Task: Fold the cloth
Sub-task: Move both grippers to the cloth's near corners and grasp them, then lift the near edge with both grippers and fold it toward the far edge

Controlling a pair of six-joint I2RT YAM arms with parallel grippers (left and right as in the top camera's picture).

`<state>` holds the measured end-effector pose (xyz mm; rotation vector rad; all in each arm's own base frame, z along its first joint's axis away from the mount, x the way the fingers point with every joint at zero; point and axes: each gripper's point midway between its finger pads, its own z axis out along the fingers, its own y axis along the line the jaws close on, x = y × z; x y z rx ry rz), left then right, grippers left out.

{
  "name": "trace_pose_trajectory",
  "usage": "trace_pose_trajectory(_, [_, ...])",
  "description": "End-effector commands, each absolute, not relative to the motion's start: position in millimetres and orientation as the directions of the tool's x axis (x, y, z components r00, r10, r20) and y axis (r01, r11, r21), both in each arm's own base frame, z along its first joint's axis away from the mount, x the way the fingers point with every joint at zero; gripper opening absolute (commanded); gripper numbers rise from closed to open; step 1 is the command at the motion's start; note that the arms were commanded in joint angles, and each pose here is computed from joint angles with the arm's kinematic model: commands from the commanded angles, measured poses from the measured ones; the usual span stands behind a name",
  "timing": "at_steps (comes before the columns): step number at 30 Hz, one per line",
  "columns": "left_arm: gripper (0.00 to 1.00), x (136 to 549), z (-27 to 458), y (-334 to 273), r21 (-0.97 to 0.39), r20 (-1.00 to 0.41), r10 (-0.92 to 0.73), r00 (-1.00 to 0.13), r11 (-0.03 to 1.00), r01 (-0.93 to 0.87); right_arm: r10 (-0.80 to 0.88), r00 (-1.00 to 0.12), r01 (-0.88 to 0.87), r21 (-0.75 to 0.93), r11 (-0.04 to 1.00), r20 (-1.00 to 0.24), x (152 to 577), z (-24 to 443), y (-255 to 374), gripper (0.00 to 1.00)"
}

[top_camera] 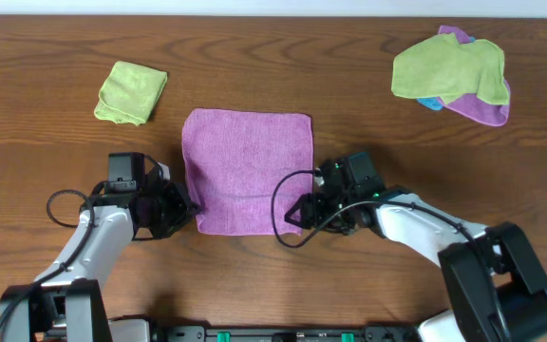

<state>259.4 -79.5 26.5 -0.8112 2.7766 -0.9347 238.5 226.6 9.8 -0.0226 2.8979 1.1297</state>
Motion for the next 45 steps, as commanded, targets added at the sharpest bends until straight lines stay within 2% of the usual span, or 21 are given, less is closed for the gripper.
trace_pose_trajectory(1, [0.06,255.0,25.9,-82.7,-0.597,0.09,-0.507,-0.857,0.662,-0.453,0.015,-1.0,0.013,0.621,0.784,0.002,230.5,-9.3,219.4,0.36])
trace_pose_trajectory(2, [0.06,255.0,25.9,-82.6,-0.597,0.089,-0.507,-0.858,0.662,-0.453,0.015,-1.0,0.007,0.619,0.785,-0.008,232.3,-9.3,219.0,0.28])
trace_pose_trajectory(4, [0.06,256.3,26.4,-82.7,-0.6,0.084,-0.507,-0.858,0.662,-0.45,0.015,-1.0,-0.002,0.619,0.785,-0.023,235.8,-7.6,216.5,0.02])
trace_pose_trajectory(11, [0.06,259.7,36.0,-88.9,-0.638,0.059,-0.453,-0.89,0.669,-0.383,0.043,-0.997,-0.006,0.62,0.785,-0.064,243.4,12.1,200.4,0.01])
trace_pose_trajectory(19, [0.06,243.1,48.8,-100.6,-0.672,0.13,-0.416,-0.9,0.631,-0.388,0.04,-0.993,-0.034,0.598,0.801,-0.111,228.6,49.3,186.0,0.02])
trace_pose_trajectory(28, [0.06,244.6,70.8,-101.3,-0.699,0.091,-0.446,-0.89,0.608,-0.376,0.053,-0.985,-0.054,0.585,0.81,-0.164,227.7,65.8,180.0,0.01])
trace_pose_trajectory(37, [0.06,294.5,84.3,-82.0,-0.716,-0.057,-0.601,-0.797,0.581,-0.387,0.113,-0.93,-0.075,0.481,0.873,-0.351,269.6,68.9,164.1,0.01])
trace_pose_trajectory(45, [0.06,331.6,89.7,-66.1,-0.729,-0.168,-0.678,-0.715,0.574,-0.373,0.101,-0.894,-0.105,0.423,0.9,-0.436,294.5,61.3,160.3,0.01])
